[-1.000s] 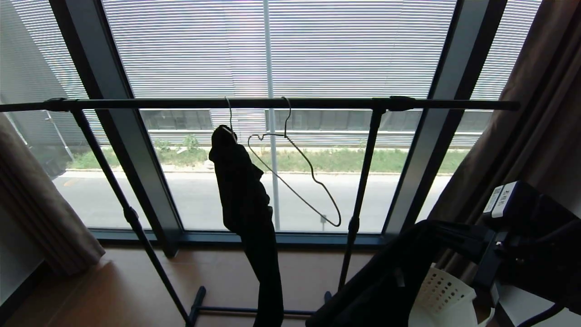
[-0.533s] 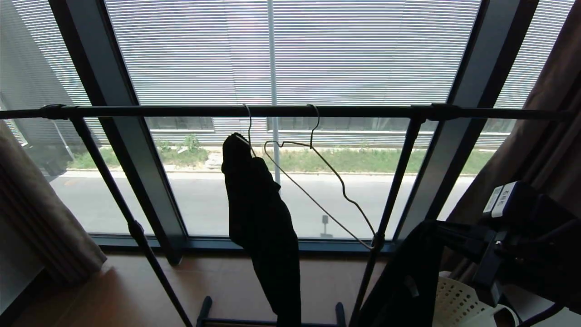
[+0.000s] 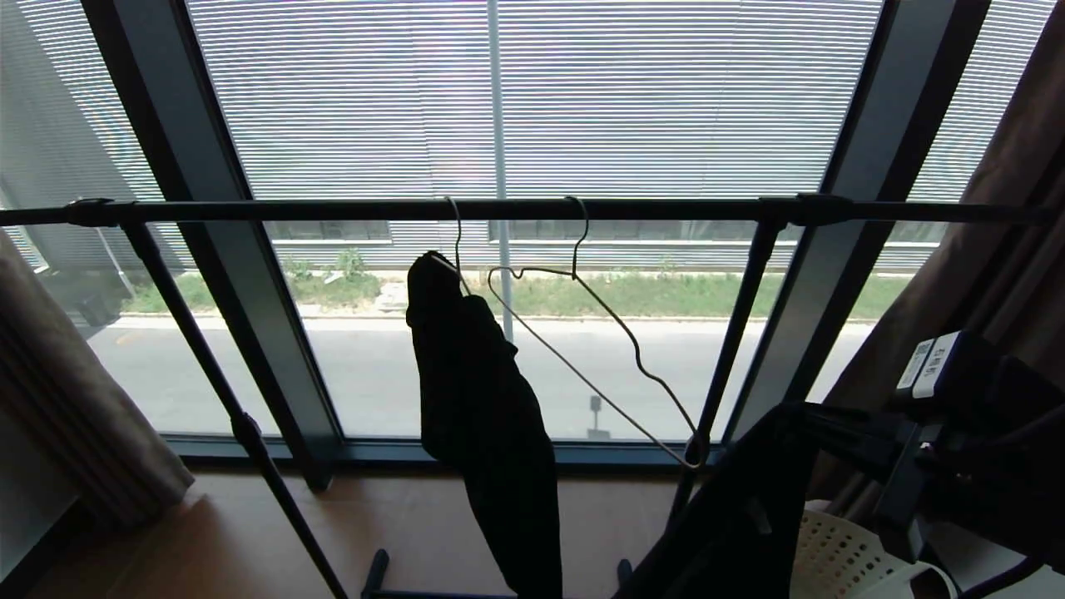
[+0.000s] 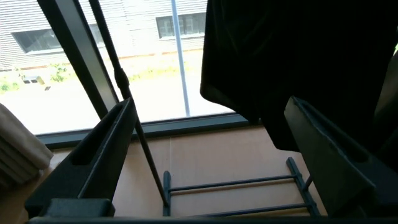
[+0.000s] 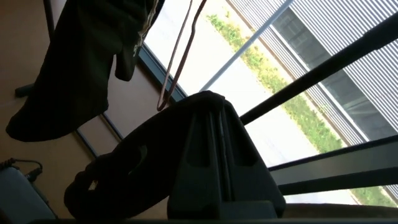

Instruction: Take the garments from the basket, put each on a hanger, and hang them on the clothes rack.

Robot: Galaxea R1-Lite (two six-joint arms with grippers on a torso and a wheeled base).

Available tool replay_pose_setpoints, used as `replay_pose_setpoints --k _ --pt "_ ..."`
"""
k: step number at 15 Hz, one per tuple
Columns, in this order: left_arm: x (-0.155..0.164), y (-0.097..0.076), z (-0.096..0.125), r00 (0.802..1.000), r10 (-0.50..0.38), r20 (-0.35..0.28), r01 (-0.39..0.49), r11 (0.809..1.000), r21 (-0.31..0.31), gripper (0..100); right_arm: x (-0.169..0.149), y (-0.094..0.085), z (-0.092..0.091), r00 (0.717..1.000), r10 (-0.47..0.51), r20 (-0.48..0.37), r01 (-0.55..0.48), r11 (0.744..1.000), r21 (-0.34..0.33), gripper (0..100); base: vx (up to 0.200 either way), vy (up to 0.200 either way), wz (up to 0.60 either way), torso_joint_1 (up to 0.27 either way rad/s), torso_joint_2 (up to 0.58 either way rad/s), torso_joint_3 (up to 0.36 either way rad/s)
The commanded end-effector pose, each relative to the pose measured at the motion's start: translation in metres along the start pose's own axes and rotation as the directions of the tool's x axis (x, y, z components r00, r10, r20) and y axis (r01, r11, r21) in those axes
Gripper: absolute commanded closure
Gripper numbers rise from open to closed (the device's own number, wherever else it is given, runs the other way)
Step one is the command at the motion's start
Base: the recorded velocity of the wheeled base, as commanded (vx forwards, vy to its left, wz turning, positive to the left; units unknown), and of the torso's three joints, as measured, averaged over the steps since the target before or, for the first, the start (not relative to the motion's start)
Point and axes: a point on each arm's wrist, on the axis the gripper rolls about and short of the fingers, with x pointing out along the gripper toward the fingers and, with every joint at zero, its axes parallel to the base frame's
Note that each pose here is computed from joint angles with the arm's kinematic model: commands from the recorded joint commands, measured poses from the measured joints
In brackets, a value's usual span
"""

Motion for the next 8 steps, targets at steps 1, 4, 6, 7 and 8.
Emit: replay_pose_setpoints --k 1,4,6,7,8 --pt "0.0 0.0 -0.0001 1.0 0.0 -0.001 0.0 1.0 0.0 0 0.0007 0.0004 -0.0001 1.0 0.003 -0.002 -0.003 1.0 -0.001 100 0.0 0.0 0.0 0.0 0.0 0.0" --pt "0.0 0.0 -0.0001 1.0 0.0 -0.001 0.0 1.0 0.002 0 0.0007 0.0004 -0.0001 1.0 0.003 -0.002 -0.003 1.0 -0.001 100 0.0 0.0 0.0 0.0 0.0 0.0" --pt "0.0 0.0 -0.0004 1.0 0.002 0.0 -0.002 1.0 -0.003 0 0.0011 0.001 -0.0015 1.0 0.004 -0.008 -0.004 1.0 -0.002 100 0.0 0.0 0.0 0.0 0.0 0.0" --pt "0.0001 0.0 -0.0002 1.0 -0.002 -0.004 0.002 1.0 0.005 0 0.0008 0.0018 -0.0034 1.0 0.001 -0.016 -0.001 1.0 -0.004 100 0.0 0.0 0.0 0.0 0.0 0.0" --pt "0.0 -0.0001 -0.0003 1.0 -0.003 -0.007 0.004 1.0 0.016 0 -0.0003 0.0007 -0.0019 1.0 -0.014 -0.013 0.014 1.0 -0.002 100 0.0 0.0 0.0 0.0 0.0 0.0"
